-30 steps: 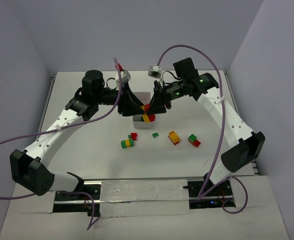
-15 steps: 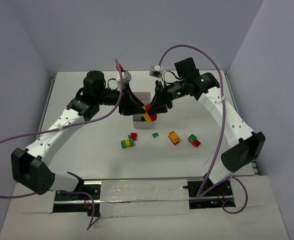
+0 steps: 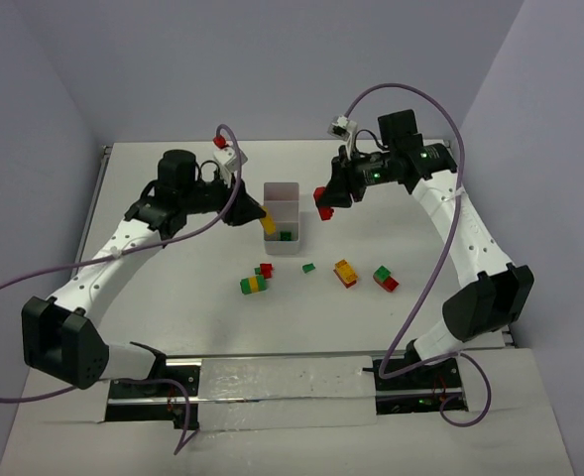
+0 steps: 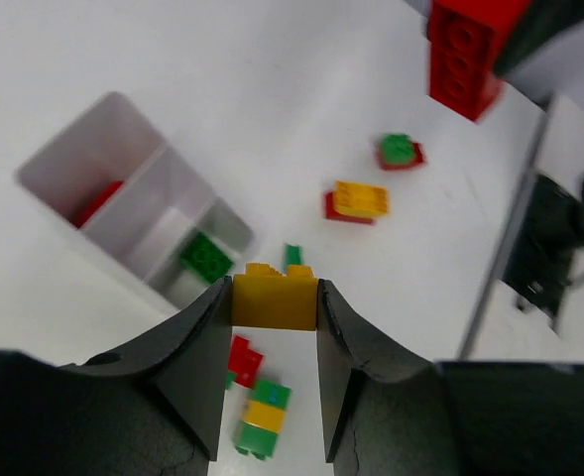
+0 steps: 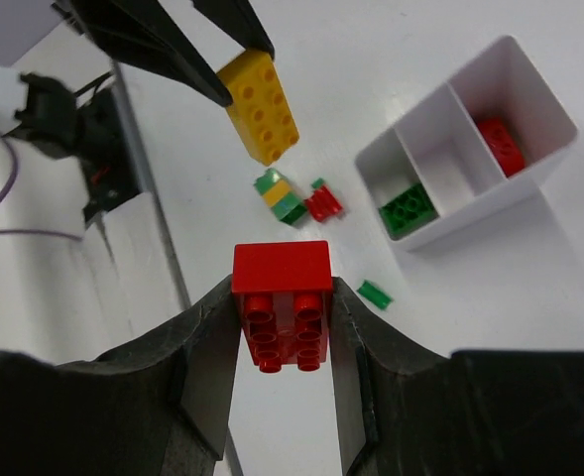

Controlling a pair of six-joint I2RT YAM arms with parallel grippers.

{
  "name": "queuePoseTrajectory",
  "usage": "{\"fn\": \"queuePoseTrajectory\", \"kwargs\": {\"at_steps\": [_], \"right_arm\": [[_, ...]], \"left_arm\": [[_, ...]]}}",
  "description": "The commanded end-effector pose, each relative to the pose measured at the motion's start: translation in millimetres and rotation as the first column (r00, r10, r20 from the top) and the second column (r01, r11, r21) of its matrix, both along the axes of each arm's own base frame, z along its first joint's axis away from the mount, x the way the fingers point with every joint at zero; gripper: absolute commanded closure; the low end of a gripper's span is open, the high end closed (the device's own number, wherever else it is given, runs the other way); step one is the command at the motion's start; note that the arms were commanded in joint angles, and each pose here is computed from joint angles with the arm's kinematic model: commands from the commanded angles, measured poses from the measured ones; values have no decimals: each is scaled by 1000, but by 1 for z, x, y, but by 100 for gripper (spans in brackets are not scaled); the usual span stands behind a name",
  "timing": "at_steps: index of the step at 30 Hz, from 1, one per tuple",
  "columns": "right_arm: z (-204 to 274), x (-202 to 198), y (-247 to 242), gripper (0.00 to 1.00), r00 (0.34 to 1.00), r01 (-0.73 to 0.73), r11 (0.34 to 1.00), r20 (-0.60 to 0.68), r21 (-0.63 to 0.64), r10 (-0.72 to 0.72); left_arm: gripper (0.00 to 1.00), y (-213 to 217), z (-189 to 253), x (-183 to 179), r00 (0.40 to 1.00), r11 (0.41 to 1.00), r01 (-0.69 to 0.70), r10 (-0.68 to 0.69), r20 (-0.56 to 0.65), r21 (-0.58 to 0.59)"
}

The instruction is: Sort the legos into containers by color

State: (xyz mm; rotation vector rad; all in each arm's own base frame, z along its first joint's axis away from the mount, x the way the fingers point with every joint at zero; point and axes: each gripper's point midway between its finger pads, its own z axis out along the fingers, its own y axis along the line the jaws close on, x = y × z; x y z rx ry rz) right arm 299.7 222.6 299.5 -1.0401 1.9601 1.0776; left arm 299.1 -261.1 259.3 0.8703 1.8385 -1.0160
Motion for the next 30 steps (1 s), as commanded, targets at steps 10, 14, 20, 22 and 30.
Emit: {"fn": "queuePoseTrajectory", "kwargs": {"at_steps": [10, 14, 20, 22, 30], "right_arm": [[29, 87, -42, 100, 780, 606, 791, 131, 83, -612], [30, 97, -51, 100, 718, 680, 727, 120, 90, -686], [26, 107, -63, 100, 637, 758, 646, 113, 87, -763], [24, 108, -62, 100, 636, 760, 644, 109, 87, -764], [25, 113, -55, 100, 599, 787, 611, 134, 87, -789]], "left_arm": [[100, -16, -21, 97, 802, 800, -595, 586, 114, 77], [100, -19, -31, 109, 765, 761, -643, 632, 122, 86], [100, -27, -43, 124, 743, 741, -667, 652, 147, 82], [99, -30, -51, 127, 745, 741, -665, 650, 147, 94], [73, -36, -69, 126, 765, 751, -644, 631, 126, 145]]}}
